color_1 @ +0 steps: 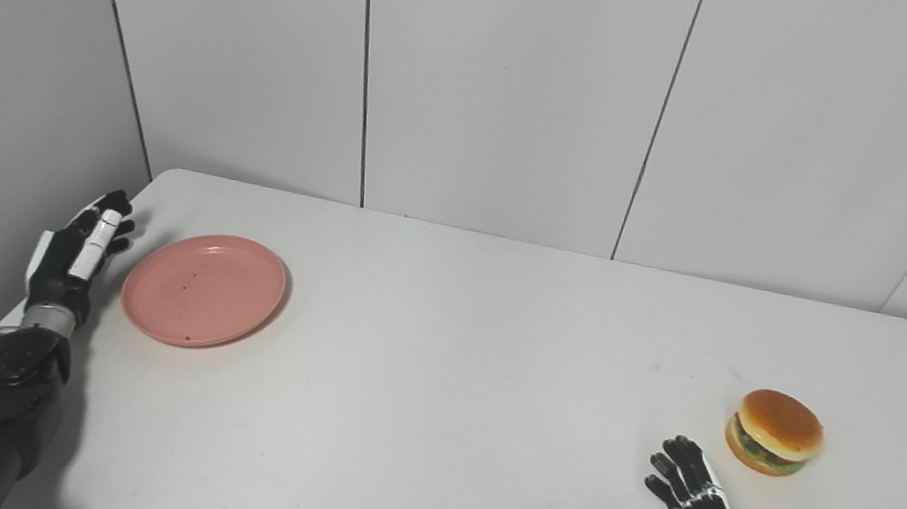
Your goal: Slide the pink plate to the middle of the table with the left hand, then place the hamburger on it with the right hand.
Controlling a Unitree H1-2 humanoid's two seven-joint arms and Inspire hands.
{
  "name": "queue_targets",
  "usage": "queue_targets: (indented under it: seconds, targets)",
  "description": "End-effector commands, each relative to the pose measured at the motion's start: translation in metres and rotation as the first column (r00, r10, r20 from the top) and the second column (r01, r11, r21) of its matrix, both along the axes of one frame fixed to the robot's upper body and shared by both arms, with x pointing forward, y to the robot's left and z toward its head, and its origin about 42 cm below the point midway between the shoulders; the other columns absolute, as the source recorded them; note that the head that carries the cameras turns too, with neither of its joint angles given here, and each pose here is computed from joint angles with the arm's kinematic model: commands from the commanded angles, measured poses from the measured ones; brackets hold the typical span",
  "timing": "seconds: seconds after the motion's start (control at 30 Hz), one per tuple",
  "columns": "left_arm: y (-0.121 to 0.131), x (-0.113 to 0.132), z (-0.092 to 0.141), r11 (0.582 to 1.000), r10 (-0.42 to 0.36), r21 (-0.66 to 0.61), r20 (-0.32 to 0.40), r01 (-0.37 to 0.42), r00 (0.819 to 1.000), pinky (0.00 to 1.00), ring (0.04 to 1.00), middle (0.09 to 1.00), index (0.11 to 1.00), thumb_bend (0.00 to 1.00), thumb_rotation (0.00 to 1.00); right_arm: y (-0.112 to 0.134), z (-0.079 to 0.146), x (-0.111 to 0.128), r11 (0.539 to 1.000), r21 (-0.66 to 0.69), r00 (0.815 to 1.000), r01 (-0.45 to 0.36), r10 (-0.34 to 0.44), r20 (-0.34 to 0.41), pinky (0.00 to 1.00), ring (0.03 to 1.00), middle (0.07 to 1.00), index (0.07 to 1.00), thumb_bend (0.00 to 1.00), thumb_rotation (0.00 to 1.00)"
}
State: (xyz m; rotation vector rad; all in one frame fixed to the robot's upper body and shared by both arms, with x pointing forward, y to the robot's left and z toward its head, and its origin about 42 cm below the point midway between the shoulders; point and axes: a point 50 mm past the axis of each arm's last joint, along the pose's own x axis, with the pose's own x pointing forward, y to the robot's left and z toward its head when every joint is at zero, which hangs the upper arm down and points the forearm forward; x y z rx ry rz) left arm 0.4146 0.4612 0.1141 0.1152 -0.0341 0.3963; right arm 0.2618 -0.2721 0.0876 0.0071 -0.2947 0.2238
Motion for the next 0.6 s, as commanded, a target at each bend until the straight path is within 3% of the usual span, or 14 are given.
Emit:
queue_targets:
  seconds: [0.0,0.23,0.37,0.5,0.57]
  targets:
    - [0.002,0.015,0.027,0.998,-0.040,0.052,0.069,0.037,0.997,0.87,0.910,0.920,0.874,0.82,0.82,-0.015,-0.035,-0.007,0.998,-0.022,0.982,0.051,-0.055,-0.181,0.87,0.898,0.919,0.907,0.94,0.93]
    - [-0.015,0.017,0.015,0.992,-0.106,0.074,0.021,0.104,0.994,0.82,0.903,0.923,0.877,0.85,0.81,-0.013,-0.034,-0.007,0.998,-0.025,0.982,0.049,-0.053,-0.181,0.87,0.898,0.925,0.912,0.94,0.94]
    - [-0.027,0.021,0.009,0.992,-0.125,0.018,0.031,0.124,0.992,0.84,0.891,0.898,0.848,0.89,0.74,-0.011,-0.034,-0.007,0.998,-0.024,0.982,0.051,-0.055,-0.183,0.87,0.896,0.923,0.911,0.94,0.94]
    - [-0.040,0.025,0.006,0.987,-0.162,0.016,0.026,0.162,0.986,0.85,0.879,0.892,0.834,0.96,0.73,-0.008,-0.033,-0.008,0.998,-0.031,0.981,0.052,-0.057,-0.186,0.87,0.894,0.920,0.911,0.95,0.95]
    - [-0.046,0.026,0.004,0.984,-0.175,0.017,0.025,0.175,0.984,0.85,0.873,0.885,0.826,0.95,0.72,-0.006,-0.032,-0.008,0.998,-0.030,0.981,0.051,-0.055,-0.184,0.87,0.893,0.919,0.911,0.94,0.95]
